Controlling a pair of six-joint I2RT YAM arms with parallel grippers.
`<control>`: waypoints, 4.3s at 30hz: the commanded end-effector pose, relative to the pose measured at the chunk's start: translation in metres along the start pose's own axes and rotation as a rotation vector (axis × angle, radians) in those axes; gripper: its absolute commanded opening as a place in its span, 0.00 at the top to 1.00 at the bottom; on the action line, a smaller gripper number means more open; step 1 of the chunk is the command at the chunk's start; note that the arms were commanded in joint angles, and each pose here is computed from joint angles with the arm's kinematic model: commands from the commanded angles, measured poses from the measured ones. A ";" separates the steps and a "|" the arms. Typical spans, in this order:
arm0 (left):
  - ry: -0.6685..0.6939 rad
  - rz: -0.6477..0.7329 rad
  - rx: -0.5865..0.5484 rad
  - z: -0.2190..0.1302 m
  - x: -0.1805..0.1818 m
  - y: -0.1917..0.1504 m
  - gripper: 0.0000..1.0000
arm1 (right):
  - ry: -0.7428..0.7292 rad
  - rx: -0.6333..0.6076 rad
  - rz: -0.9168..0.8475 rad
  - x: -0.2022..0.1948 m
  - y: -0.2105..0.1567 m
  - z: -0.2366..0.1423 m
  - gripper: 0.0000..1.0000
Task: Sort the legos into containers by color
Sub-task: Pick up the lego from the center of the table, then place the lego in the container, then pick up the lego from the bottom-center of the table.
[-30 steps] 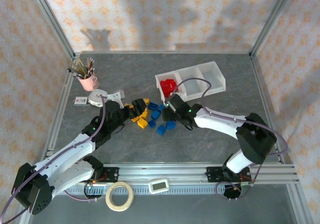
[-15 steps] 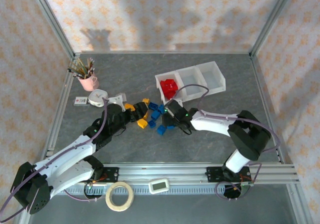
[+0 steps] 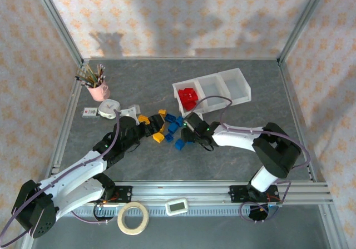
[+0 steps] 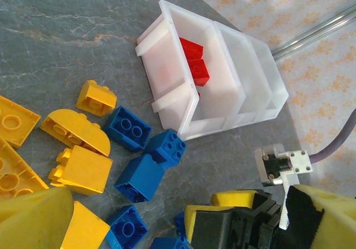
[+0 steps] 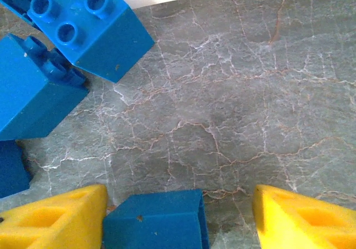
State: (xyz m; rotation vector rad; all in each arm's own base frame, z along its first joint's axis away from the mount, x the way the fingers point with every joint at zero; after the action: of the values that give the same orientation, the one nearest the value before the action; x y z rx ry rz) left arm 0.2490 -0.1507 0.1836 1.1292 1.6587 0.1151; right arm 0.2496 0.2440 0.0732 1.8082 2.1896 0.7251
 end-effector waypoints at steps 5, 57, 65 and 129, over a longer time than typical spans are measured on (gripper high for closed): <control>0.005 -0.005 -0.012 0.001 0.002 0.000 0.01 | -0.051 0.043 -0.011 -0.013 -0.016 -0.001 0.39; -0.088 0.072 -0.056 0.024 -0.055 0.037 0.01 | -0.163 -0.364 0.242 -0.092 0.183 -0.058 0.60; -0.083 0.099 -0.073 0.039 -0.065 0.046 0.01 | -0.241 -0.370 0.306 -0.134 0.218 -0.019 0.60; 0.146 -0.006 -0.099 -0.044 0.030 0.009 0.01 | 0.045 -0.030 -0.383 0.066 -0.019 0.004 0.30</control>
State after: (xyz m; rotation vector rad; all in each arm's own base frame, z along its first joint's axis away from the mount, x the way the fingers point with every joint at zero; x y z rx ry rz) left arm 0.2226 -0.1132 0.1921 1.0733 1.7289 0.2454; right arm 0.2097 0.2991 0.0639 1.3330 2.4900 0.7018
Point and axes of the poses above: each hand's point on the last joint's axis, 136 mm out from that joint toward the fingers, its own z axis out along the fingers, its own x axis along the line the jaws close on, y = z × x, the point moved 4 cm from there along -z, back along the fingers, and after that the axes turned 2 degrees about -z, right-handed, at the moved point
